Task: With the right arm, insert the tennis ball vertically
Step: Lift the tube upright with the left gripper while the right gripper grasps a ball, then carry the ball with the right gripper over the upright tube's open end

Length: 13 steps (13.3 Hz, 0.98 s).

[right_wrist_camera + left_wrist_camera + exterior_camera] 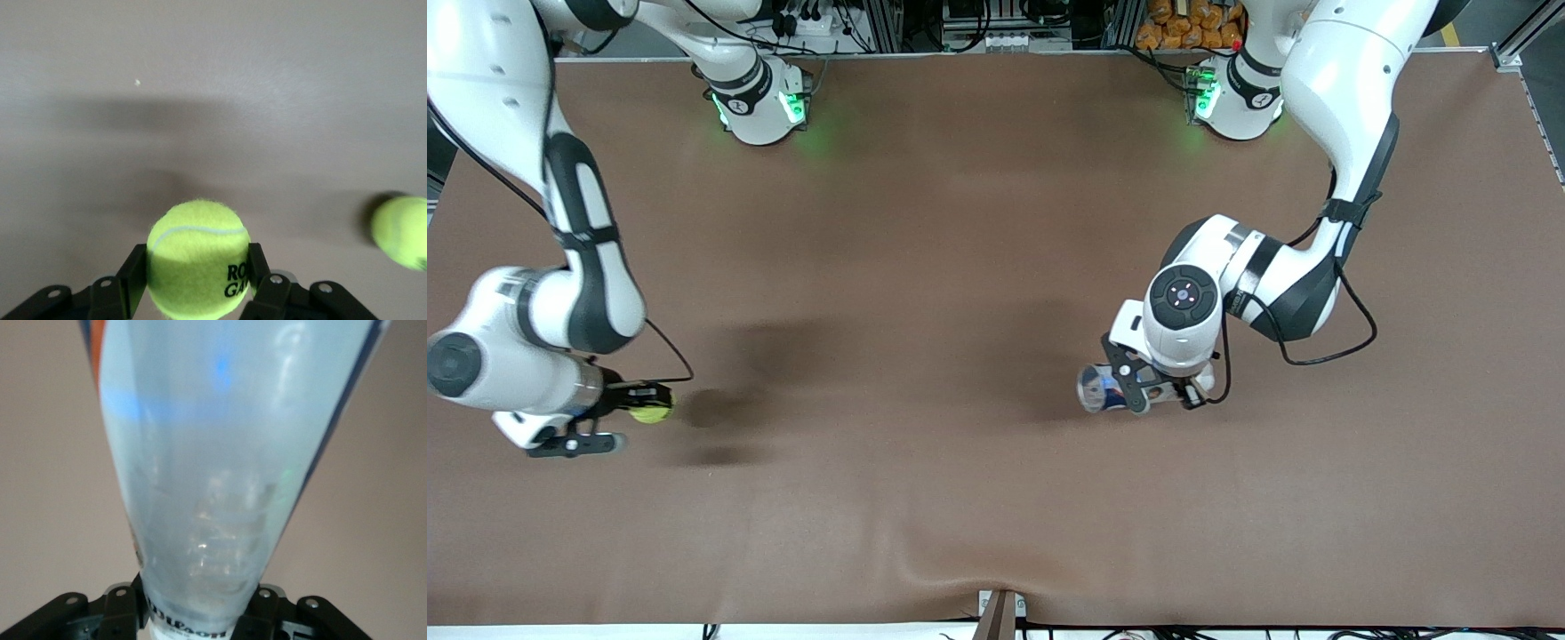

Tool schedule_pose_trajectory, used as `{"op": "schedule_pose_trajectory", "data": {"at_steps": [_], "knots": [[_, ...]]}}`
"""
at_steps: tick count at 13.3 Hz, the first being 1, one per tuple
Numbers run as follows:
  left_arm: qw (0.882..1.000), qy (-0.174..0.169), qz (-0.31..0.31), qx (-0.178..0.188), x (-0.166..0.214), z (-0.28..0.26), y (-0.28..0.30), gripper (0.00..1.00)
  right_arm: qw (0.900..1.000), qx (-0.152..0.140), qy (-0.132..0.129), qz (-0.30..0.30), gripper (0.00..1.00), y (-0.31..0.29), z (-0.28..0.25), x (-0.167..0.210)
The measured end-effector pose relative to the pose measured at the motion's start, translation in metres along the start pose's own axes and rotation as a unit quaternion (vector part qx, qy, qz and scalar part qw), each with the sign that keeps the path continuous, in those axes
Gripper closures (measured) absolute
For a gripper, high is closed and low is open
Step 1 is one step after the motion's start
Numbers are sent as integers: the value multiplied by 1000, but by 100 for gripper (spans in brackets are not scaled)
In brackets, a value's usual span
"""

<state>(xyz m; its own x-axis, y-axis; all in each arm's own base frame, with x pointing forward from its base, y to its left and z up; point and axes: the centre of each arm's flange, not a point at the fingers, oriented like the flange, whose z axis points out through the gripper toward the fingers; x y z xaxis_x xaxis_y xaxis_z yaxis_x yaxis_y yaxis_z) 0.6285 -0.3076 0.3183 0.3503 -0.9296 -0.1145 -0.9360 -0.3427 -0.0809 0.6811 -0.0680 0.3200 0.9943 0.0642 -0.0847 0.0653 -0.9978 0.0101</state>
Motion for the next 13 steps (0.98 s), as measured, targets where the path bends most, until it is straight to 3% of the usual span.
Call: {"op": "schedule_pose_trajectory", "data": {"at_steps": [3, 6, 9, 13], "knots": [[995, 88, -53, -5, 21, -23, 1, 47, 1000, 7, -23, 3, 35, 3, -85, -11], [977, 175, -120, 8, 49, -45, 11, 47, 999, 13, -48, 16, 35, 0, -138, -19], [947, 259, -187, 7, 95, -54, 47, 47, 997, 14, -54, 58, 35, -10, -168, -24], [897, 358, -260, -22, 138, -54, 90, 47, 997, 15, -24, 70, 35, -24, -216, -35]]}}
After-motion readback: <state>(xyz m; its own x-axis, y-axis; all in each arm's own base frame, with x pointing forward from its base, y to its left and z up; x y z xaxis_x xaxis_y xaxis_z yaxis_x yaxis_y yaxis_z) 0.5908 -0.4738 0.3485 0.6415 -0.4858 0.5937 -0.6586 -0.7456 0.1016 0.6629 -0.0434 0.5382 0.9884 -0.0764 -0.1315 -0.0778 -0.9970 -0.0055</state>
